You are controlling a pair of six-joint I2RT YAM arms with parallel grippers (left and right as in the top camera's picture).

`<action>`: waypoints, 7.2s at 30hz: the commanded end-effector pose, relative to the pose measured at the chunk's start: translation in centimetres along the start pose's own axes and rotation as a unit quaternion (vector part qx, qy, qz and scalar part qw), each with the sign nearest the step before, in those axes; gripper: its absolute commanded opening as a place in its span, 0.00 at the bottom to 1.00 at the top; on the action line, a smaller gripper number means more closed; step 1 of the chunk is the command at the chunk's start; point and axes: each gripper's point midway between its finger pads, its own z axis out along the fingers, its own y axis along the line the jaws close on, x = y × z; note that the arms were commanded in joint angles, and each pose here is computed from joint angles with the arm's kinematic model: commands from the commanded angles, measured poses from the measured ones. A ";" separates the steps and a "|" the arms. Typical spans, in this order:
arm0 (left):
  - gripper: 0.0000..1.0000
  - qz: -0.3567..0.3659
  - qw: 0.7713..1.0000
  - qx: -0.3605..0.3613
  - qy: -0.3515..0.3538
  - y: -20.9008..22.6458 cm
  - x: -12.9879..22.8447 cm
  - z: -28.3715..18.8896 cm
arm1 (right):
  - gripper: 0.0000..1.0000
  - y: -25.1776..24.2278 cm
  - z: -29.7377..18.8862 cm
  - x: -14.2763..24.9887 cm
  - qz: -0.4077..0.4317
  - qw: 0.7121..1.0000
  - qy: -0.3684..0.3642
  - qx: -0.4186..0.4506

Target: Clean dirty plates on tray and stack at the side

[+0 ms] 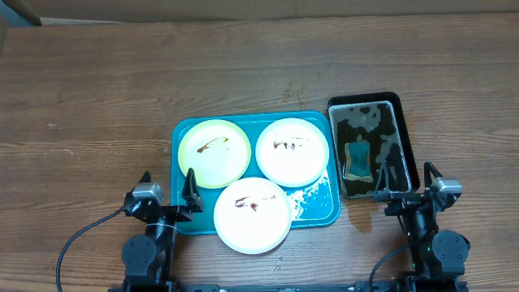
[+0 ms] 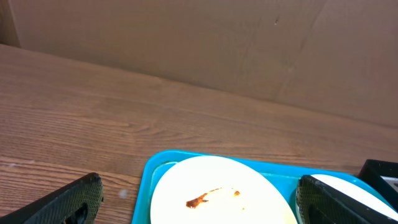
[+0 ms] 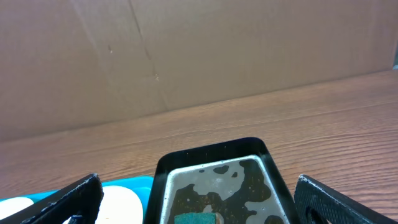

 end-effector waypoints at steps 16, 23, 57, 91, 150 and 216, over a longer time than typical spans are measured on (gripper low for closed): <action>1.00 0.007 1.000 -0.007 -0.005 0.3 -0.1 0.0 | 1.00 0.0 0.0 0.2 -0.002 1.000 -0.001 -0.002; 1.00 0.007 1.000 -0.007 -0.005 0.3 -0.1 0.0 | 1.00 0.0 0.0 0.2 -0.002 1.000 -0.001 -0.002; 1.00 0.007 1.000 0.023 0.002 -0.8 -0.1 -0.1 | 1.00 0.2 0.0 0.2 0.002 1.000 0.000 -0.008; 1.00 -0.127 0.843 -0.037 0.522 -5.4 -1.1 -4.4 | 1.00 2.4 0.0 -2.0 0.121 0.913 0.383 0.068; 0.04 0.038 0.604 -0.134 0.785 -4.1 16.4 -3.9 | 0.95 1.5 1.9 1.0 0.123 0.878 0.454 0.092; 0.04 0.045 0.629 -0.126 0.766 -4.1 16.7 -2.4 | 0.04 1.5 8.4 13.2 0.045 0.746 0.648 0.151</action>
